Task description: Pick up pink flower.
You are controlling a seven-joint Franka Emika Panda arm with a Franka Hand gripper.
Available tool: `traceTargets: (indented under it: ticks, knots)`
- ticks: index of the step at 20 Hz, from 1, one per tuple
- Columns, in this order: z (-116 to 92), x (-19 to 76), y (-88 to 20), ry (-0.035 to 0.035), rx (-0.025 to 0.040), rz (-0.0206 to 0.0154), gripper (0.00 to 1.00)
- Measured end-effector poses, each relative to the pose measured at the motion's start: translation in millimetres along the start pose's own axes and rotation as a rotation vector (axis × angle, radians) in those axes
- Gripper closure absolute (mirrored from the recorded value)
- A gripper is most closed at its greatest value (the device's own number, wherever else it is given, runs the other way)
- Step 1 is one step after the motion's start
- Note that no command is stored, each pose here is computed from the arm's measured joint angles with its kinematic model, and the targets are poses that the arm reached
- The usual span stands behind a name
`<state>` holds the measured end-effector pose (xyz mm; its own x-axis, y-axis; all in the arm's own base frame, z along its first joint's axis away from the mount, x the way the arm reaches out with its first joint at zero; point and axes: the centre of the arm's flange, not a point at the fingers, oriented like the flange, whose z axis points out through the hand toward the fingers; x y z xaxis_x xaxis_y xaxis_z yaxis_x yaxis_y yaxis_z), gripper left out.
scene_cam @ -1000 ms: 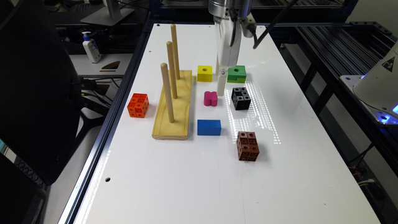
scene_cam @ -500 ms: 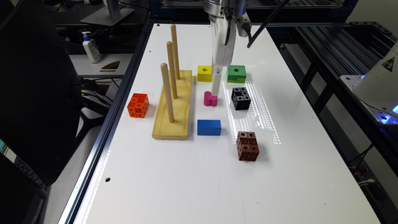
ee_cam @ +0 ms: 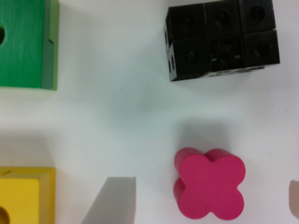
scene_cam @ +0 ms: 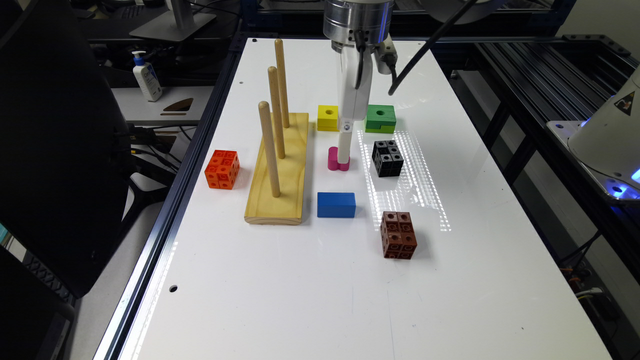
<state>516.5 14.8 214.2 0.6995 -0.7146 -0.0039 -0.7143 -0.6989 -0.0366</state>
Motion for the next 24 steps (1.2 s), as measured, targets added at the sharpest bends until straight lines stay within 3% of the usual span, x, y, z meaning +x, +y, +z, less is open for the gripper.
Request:
traceTargets:
  ticks: [3,8,13,17,19,23,24]
  knots:
    - [0,-0.5,-3.2,0.0004,0.0026,-0.0041,0.00]
    - [-1,-1.5,-5.1,0.0008,0.0046,-0.0077,0.00]
    - [15,-2.9,-3.6,-0.0085,-0.0032,-0.0070,0.00]
    - [40,-2.5,-3.3,-0.0079,0.0006,-0.0052,0.00]
    - [42,-0.4,-5.6,-0.0046,0.0047,-0.0054,0.00]
    - [41,-0.1,-6.6,-0.0033,0.0065,-0.0062,0.00]
    - [41,-0.4,-6.9,-0.0035,0.0071,-0.0064,1.00]
